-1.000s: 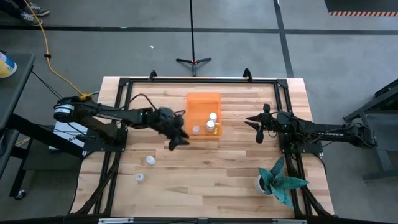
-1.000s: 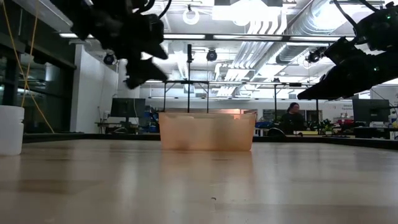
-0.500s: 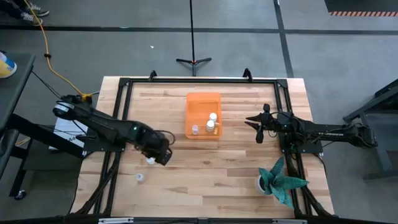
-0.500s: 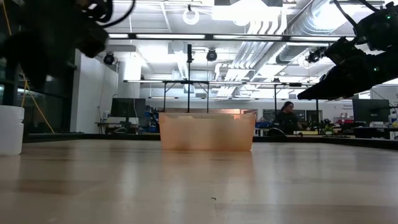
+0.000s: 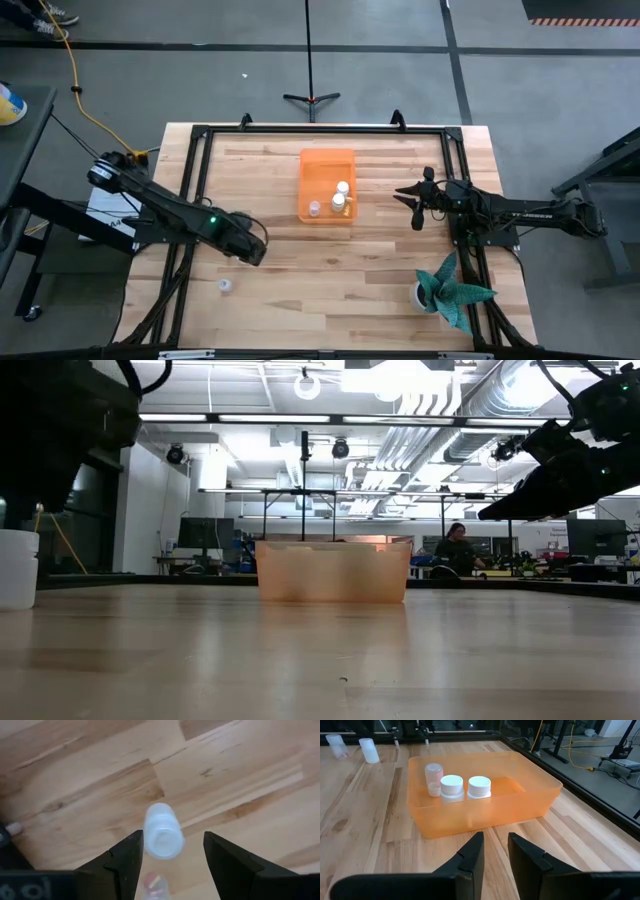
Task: Pick and place pill bottles into a basket
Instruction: Put the white medicine bottle into the orange bin
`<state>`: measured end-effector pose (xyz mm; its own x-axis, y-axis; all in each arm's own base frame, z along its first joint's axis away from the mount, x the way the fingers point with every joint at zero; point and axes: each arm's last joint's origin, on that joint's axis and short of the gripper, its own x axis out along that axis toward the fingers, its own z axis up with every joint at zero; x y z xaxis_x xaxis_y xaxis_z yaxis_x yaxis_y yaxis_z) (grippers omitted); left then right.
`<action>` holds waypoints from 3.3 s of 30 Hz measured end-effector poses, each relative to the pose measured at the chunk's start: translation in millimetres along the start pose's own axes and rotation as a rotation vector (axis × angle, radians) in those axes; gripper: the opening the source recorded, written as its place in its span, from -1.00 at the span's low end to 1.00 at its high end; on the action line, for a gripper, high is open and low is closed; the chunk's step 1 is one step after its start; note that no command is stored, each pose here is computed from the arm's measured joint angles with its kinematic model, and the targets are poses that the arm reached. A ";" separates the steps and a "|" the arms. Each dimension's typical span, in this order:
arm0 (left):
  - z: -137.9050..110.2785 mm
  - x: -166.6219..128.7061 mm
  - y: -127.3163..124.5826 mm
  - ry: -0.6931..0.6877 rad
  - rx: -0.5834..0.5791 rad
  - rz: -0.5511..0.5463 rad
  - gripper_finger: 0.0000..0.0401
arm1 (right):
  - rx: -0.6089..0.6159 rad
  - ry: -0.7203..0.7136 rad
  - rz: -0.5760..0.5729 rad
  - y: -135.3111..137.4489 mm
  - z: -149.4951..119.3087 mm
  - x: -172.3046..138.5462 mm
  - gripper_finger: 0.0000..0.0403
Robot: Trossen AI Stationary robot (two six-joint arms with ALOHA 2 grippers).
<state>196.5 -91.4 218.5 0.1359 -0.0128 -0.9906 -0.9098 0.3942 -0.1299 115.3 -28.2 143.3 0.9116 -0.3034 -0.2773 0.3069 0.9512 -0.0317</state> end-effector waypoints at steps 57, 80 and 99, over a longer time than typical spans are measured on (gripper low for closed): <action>72.3 -21.7 -43.2 -0.463 0.624 -0.148 -0.10 | -0.029 -0.010 0.003 0.0 1.1 0.0 -0.61; 251.2 -11.2 -46.4 -0.422 0.828 -0.158 -0.09 | -0.018 -0.016 0.001 0.0 1.7 -0.1 -0.61; 273.0 38.1 -65.9 -0.140 0.874 -0.007 -0.08 | -0.021 0.003 0.002 0.0 -0.2 0.0 -0.61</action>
<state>368.7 133.0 200.8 0.2398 0.0721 -0.9681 -0.2912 0.9567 -0.0008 115.3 -28.2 143.2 0.9116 -0.3009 -0.2801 0.2988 0.9529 -0.0513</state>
